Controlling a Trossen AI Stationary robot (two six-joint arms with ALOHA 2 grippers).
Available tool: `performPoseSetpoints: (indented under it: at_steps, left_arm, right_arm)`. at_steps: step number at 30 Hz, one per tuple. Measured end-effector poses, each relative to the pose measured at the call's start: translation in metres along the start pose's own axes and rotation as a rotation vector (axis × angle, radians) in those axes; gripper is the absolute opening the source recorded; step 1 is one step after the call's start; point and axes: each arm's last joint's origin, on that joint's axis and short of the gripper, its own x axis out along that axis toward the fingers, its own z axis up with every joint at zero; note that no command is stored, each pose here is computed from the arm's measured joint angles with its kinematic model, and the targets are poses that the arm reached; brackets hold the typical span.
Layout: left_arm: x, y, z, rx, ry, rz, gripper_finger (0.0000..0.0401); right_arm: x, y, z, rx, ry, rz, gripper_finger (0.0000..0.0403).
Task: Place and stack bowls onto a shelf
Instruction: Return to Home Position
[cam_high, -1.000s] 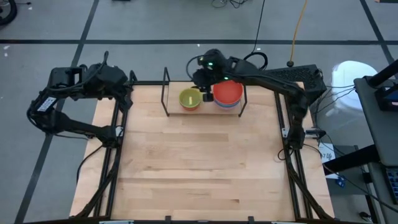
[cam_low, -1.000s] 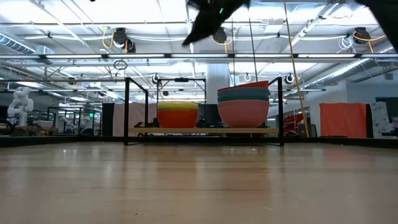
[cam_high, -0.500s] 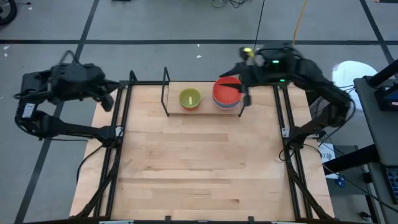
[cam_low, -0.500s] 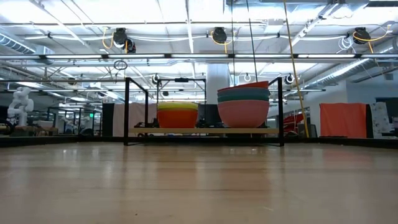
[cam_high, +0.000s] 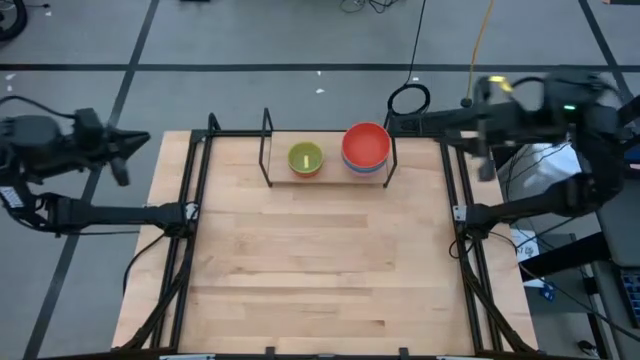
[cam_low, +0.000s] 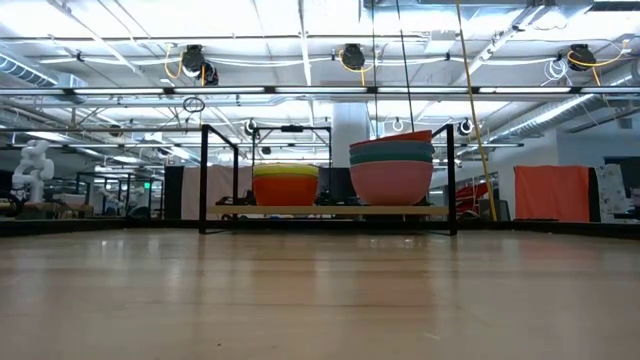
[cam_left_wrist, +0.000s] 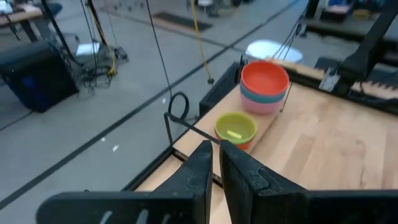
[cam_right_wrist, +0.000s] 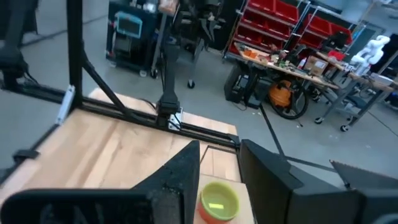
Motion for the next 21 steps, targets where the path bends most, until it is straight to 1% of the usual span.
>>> performPoseSetpoints:
  at_steps: [6, 9, 13, 16, 21]
  left_arm:
    - [-0.035, 0.016, -0.024, -0.026, -0.112, -0.015, 0.0037]
    - [-0.049, 0.022, -0.036, -0.093, -0.159, -0.025, 0.0037]
    - [-0.064, 0.029, -0.049, -0.171, -0.209, -0.040, 0.0037]
    - [-0.071, 0.033, -0.058, -0.186, -0.226, -0.044, 0.0037]
    - [-0.079, 0.038, -0.073, -0.200, -0.203, -0.043, 0.0037]
  right_arm:
    - [-0.049, 0.012, -0.006, 0.069, -0.041, -0.013, 0.0109]
    - [-0.070, 0.018, -0.011, 0.118, -0.051, -0.014, 0.0109]
    - [-0.094, 0.026, -0.019, 0.147, -0.058, -0.015, 0.0109]
    - [-0.109, 0.030, -0.024, 0.148, -0.066, -0.018, 0.0109]
    - [-0.132, 0.038, -0.032, 0.149, -0.089, -0.028, 0.0097]
